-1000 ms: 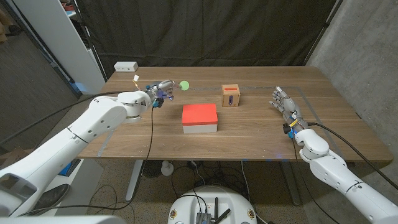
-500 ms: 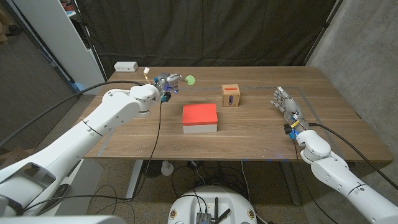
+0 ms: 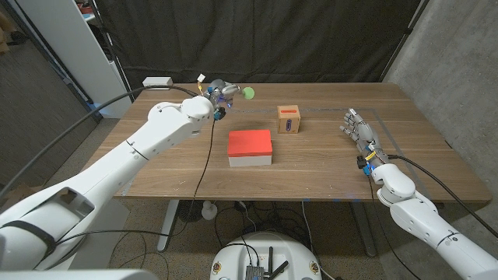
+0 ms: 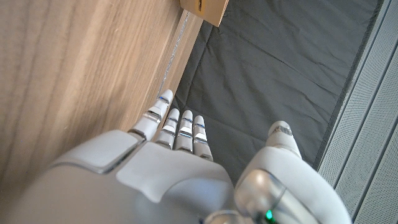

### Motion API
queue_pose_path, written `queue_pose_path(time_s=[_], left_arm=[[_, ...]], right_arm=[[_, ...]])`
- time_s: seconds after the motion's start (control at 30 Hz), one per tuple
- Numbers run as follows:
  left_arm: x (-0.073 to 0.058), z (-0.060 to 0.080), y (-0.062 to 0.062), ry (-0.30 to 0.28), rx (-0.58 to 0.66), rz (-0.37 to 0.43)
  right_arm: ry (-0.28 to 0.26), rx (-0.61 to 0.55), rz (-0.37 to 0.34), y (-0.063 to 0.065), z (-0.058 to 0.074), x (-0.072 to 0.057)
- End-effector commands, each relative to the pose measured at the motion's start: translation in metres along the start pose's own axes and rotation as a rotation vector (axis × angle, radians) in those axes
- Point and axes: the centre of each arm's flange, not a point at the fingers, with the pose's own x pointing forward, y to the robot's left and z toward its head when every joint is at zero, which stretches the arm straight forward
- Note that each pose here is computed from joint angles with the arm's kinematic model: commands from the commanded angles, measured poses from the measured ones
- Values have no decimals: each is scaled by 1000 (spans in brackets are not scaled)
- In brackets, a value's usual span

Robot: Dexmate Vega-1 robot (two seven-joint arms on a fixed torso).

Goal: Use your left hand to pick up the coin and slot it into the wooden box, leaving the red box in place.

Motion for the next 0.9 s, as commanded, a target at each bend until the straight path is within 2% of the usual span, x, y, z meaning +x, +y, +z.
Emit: queue_pose_path(time_s=[0.03, 0.3, 0.6, 0.9], left_arm=[[19, 35, -25, -66, 172, 10], [22, 57, -42, -127, 343, 83], [28, 75, -59, -183, 469, 105], [31, 88, -73, -210, 572, 102]], right_arm=[[-9, 9, -15, -2, -1, -4], [-11, 16, -16, -3, -2, -6], [-13, 18, -14, -2, -2, -7], [-14, 25, -29, -6, -2, -11]])
